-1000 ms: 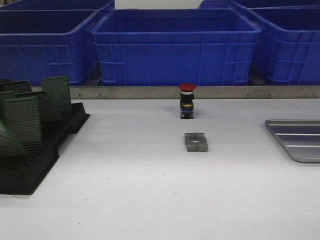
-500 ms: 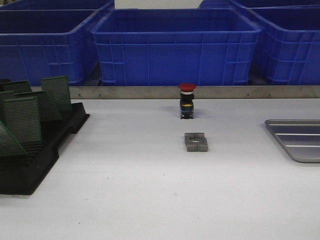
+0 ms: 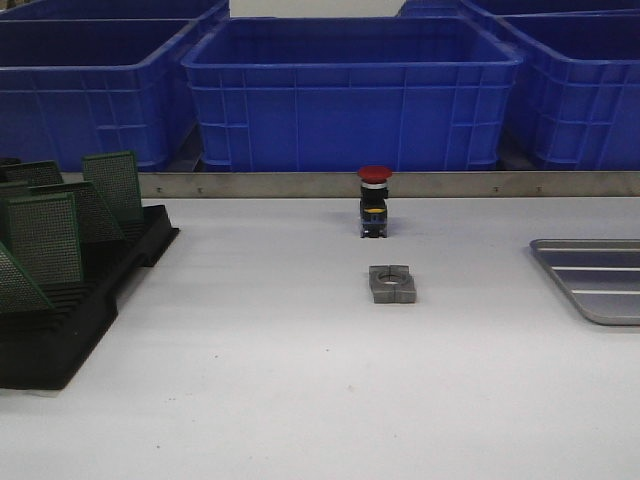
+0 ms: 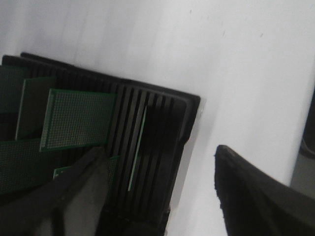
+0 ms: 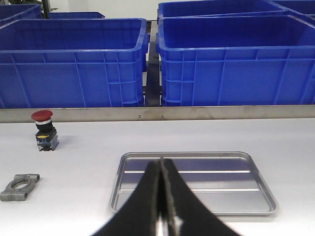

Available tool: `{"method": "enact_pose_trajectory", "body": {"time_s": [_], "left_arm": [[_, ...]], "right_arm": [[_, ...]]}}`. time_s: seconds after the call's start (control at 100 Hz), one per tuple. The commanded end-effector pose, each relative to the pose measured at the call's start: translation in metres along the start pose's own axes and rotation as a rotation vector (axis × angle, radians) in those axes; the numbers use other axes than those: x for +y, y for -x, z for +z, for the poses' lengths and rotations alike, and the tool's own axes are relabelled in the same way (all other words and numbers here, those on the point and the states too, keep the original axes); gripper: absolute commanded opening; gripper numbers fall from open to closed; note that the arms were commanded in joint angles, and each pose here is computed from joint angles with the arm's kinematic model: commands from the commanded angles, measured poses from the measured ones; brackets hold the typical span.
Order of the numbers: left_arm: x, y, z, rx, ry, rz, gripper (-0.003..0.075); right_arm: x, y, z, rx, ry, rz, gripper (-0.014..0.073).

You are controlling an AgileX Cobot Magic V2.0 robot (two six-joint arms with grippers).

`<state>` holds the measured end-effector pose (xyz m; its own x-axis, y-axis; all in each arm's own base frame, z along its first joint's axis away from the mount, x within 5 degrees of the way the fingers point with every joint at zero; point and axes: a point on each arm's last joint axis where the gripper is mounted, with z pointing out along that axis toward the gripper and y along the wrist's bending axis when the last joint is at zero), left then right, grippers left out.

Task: Place circuit board on tray
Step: 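Reach the left gripper down to a green circuit board in the black rack, then grip the board and pull it up out of the rack with the left gripper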

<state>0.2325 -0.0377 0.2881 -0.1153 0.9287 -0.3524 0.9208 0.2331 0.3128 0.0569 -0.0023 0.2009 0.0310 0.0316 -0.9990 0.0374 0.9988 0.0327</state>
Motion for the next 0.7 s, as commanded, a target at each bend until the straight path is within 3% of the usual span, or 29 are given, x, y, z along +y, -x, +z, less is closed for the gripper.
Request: {"method": "enact_pose_trajectory", "body": {"time_s": [0.0,0.21,0.45,0.54,0.69], "left_arm": [[0.014,0.003,0.004,-0.001,0.053,0.030,0.0439],[0.029,0.004,0.039,0.024,0.063,0.065,0.0439],[0.033,0.000,0.072,0.046,-0.001,0.039,0.0427],[0.034,-0.001,0.076,0.050,-0.011,0.032,0.0326],[0.034,-0.001,0.076,0.050,-0.013,0.031,-0.0010]], "right_arm": [[0.001,0.013,-0.003,-0.123,0.002,-0.008,-0.0112],[0.001,0.013,-0.003,-0.123,0.002,-0.008,-0.0112],[0.001,0.013,-0.003,-0.123,0.002,-0.008,-0.0112],[0.001,0.013,-0.003,-0.123,0.002,-0.008,-0.0112],[0.001,0.013,-0.003,-0.123,0.002,-0.008,-0.0112]]}}
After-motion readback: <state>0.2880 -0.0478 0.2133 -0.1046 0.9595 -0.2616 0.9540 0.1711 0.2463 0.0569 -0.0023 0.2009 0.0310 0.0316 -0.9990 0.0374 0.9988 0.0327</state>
